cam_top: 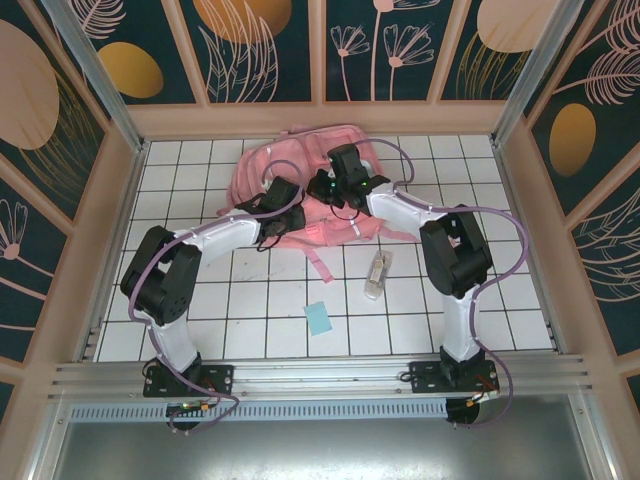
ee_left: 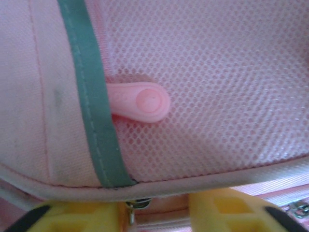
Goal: Pack the student bag
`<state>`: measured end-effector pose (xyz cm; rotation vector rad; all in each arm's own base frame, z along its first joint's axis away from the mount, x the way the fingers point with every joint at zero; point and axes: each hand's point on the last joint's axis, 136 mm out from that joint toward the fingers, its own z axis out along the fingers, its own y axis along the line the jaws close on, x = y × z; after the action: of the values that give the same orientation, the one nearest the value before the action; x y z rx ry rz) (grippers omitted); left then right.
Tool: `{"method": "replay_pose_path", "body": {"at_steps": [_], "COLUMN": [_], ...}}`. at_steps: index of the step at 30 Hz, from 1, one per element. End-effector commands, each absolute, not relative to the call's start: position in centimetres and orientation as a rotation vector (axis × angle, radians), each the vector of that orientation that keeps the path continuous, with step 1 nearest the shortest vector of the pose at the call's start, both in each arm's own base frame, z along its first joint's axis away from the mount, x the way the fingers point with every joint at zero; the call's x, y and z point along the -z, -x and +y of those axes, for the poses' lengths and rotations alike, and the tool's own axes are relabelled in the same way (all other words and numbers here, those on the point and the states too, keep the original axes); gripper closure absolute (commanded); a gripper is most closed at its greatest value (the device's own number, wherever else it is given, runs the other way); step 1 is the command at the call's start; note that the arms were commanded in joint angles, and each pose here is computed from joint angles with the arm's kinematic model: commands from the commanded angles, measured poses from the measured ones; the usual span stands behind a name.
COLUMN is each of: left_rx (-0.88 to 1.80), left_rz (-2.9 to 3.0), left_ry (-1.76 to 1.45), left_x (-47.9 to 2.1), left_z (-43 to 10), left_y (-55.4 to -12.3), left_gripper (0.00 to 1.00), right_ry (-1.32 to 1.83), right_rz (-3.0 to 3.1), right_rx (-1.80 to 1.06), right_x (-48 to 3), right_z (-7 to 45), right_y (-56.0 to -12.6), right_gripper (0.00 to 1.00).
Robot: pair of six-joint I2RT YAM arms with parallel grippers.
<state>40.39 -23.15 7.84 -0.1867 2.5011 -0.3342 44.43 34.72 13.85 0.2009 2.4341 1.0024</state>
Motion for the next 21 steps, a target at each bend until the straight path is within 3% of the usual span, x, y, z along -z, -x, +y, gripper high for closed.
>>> {"method": "replay_pose_path", "body": {"at_steps": [1, 4, 8, 21], "left_rx": [0.178, 0.171, 0.106, -0.149], "left_rz": [2.564, 2.573, 2.602, 2.657], "left_ry": [0.17, 0.146, 0.099, -0.2], "left_x": [-5.9, -5.8, -5.3, -6.7], "left_z": [-21.0, -21.0, -20.2, -14.6], "left_y": [-39.4, -39.1, -38.5, -37.2], "left_gripper": [0.74, 0.78, 1.0, 1.0], "right_ry": [-0.124, -0.143, -0.152, 0.163], "right_rz": [2.172, 2.166, 2.149, 2.166], "right_rx": [-1.157, -1.153, -1.138, -0.949], "right_x": [-23.4, -23.3, -23.5, -22.7], "right_z": [35.6, 34.8, 33.7, 31.4], "right_y": [-44.9, -45.1, -45.2, -46.7], "right_gripper": [1.0, 1.0, 1.0, 1.0]}}
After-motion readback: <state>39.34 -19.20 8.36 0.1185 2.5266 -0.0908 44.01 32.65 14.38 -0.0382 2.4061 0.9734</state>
